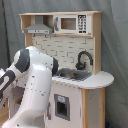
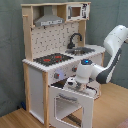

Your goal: Play with the kitchen

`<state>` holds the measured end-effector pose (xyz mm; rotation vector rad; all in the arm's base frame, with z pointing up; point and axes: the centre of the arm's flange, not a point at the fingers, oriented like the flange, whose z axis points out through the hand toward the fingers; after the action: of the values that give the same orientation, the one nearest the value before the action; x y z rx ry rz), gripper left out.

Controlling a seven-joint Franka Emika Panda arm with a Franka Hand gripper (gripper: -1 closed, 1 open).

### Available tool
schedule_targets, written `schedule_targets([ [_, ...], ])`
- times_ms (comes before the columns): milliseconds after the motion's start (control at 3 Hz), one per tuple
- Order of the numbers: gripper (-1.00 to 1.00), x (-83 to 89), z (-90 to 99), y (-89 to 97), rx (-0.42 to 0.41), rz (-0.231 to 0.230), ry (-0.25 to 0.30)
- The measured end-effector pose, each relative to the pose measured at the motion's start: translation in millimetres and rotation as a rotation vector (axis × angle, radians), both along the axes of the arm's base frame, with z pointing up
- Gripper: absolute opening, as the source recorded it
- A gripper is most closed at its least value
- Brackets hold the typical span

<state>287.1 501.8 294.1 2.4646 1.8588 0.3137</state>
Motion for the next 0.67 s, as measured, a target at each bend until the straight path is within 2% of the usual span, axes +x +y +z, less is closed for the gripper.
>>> schedule_targets([
  [667,-1.00,4.2,-0.2,30.4,-0.012,0.012,-0.011],
])
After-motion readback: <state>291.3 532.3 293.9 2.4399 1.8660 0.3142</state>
